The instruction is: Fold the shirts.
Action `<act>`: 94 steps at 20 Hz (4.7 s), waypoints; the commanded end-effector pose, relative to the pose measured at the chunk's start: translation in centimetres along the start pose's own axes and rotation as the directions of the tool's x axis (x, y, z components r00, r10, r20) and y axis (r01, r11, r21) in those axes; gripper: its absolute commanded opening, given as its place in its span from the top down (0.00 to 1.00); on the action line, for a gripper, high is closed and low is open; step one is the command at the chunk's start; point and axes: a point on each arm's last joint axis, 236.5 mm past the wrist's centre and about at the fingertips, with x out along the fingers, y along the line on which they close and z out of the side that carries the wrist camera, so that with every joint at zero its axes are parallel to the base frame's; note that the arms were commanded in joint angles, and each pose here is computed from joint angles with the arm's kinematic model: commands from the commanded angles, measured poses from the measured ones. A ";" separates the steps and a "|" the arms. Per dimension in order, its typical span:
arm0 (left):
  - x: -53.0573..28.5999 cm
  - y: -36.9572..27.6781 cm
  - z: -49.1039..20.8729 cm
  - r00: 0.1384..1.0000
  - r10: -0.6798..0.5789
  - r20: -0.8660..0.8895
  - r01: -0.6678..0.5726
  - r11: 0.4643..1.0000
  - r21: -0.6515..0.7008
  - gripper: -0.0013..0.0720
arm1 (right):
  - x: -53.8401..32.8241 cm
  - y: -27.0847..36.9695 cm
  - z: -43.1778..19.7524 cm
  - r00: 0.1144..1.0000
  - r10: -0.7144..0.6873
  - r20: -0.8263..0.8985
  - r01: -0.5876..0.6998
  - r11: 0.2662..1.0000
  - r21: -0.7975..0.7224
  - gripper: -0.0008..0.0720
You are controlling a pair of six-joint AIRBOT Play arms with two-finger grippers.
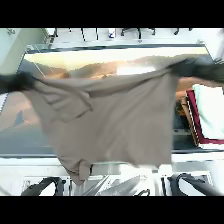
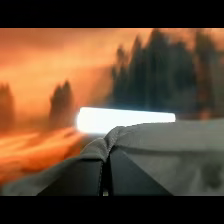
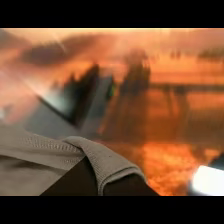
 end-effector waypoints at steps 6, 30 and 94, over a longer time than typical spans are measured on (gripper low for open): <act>19.9 6.4 -2.2 0.987 0.035 -0.154 -0.046 0.997 -0.063 0.97 | 13.5 -14.1 -5.7 0.982 -0.174 -0.074 0.187 0.945 0.269 0.95; 20.3 6.4 -10.0 0.810 0.070 -0.582 -0.102 0.995 -0.021 0.97 | 14.1 -13.7 -14.6 0.929 -0.100 -0.357 0.253 0.873 0.417 0.95; -2.0 -2.8 -23.4 0.877 -0.142 -0.460 0.079 0.985 -0.153 0.97 | 0.4 -6.2 -32.1 0.672 0.321 -0.667 0.209 0.782 0.587 0.95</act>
